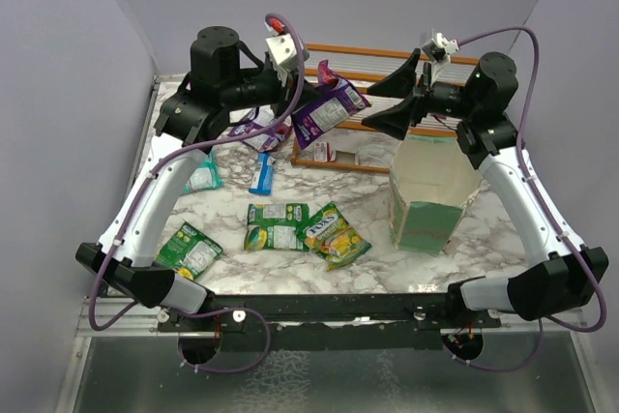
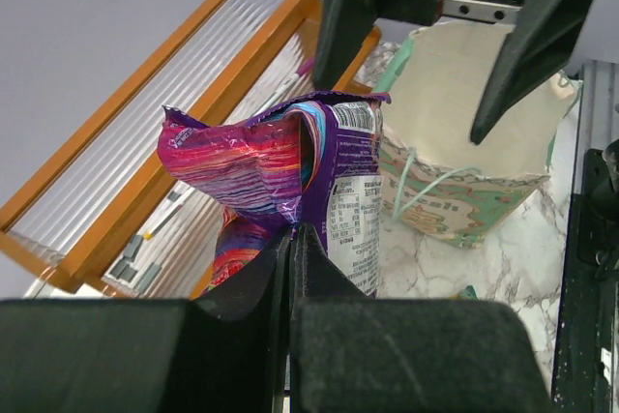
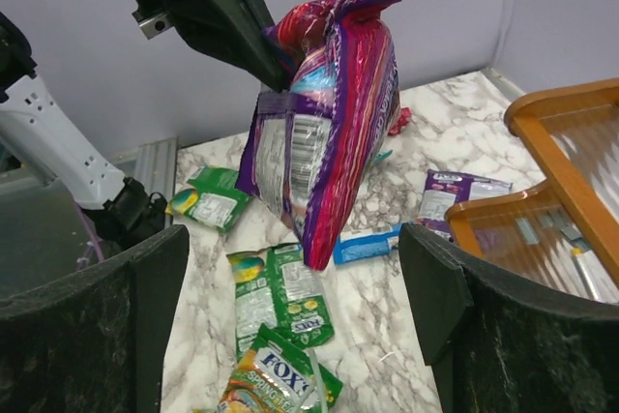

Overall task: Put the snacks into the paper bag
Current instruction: Place the snack in the paper bag.

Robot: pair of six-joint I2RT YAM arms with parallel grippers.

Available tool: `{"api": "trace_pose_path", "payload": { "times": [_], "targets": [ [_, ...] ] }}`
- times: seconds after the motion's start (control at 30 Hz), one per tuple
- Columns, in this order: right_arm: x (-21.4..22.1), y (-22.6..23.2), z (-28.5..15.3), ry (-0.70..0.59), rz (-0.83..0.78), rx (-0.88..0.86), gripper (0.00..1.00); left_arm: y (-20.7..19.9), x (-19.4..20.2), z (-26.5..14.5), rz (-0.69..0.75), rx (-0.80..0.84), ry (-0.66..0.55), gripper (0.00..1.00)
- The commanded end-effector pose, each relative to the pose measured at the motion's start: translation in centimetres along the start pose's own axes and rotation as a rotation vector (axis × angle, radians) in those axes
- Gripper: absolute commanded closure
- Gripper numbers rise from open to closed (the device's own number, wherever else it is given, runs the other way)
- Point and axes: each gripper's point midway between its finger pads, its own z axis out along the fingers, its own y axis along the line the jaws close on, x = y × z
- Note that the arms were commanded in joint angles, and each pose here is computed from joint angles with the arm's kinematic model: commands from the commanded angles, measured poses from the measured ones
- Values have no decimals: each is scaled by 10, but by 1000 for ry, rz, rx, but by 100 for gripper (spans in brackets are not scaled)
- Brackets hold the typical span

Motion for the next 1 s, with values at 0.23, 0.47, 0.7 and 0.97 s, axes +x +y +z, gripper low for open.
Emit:
{"api": "trace_pose_path", "payload": {
  "times": [0.23,0.47,0.7,0.97],
  "targets": [
    [14,4,15,-17,143,-76,36,-21,-17,11,43,40,-78,100],
    [21,-7,19,-22,213,-38,71,-29,-18,16,17,80,-90,100],
    [13,-5,11,-52,163,39,99,-29,-13,18,4,81,-94,92],
    [-14,12,-16,-58,2,147,99,-38,-20,4,23,82,-94,52]
  ]
}}
